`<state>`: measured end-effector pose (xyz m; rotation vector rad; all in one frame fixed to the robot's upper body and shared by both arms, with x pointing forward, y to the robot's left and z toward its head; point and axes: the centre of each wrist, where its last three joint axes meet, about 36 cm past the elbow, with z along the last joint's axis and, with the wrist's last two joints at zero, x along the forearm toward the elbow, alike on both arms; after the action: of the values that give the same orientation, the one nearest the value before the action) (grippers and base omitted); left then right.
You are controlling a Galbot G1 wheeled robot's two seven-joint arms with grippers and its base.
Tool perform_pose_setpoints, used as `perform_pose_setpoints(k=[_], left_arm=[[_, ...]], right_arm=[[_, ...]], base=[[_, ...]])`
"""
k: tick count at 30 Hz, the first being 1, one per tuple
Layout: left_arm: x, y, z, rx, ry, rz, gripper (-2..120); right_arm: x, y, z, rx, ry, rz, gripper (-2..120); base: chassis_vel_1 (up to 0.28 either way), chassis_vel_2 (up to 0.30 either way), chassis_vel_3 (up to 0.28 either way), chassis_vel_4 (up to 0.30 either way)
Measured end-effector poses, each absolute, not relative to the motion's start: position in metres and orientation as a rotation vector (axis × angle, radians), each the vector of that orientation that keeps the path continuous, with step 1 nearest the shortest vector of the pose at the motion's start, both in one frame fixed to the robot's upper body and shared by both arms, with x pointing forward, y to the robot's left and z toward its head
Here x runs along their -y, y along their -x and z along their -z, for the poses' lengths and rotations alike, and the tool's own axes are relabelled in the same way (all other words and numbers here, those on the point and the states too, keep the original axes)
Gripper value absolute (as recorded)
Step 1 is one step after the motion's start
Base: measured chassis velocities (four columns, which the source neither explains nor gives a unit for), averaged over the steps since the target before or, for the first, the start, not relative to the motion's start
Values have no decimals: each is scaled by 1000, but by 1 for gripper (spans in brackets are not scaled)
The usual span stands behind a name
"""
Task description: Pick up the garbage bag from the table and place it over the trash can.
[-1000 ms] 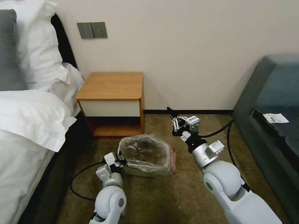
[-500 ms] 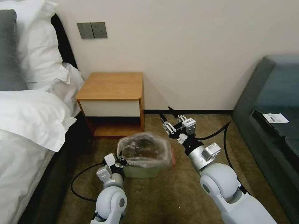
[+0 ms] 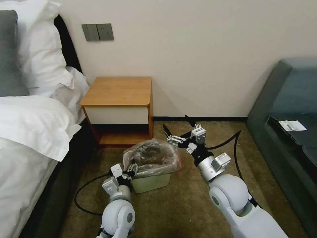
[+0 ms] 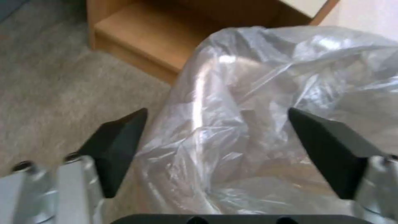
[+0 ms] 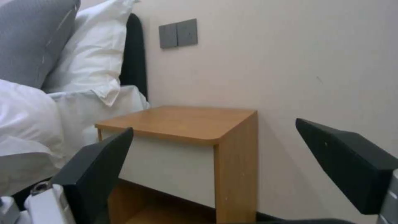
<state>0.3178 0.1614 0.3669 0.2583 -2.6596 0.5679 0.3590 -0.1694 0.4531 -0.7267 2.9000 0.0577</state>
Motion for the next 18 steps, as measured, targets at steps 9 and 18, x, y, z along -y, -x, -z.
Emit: perform_pose_setpoints(k=[9, 18], left_arm=[[-177, -318, -369, 2711, -206, -482, 100], [-183, -304, -388, 2822, -250, -389, 100]], right_arm=[[166, -353, -449, -2906, 711, -67, 100], [166, -356, -435, -2932, 622, -60, 100]], base=[[0, 0, 0, 0], [0, 0, 0, 0]])
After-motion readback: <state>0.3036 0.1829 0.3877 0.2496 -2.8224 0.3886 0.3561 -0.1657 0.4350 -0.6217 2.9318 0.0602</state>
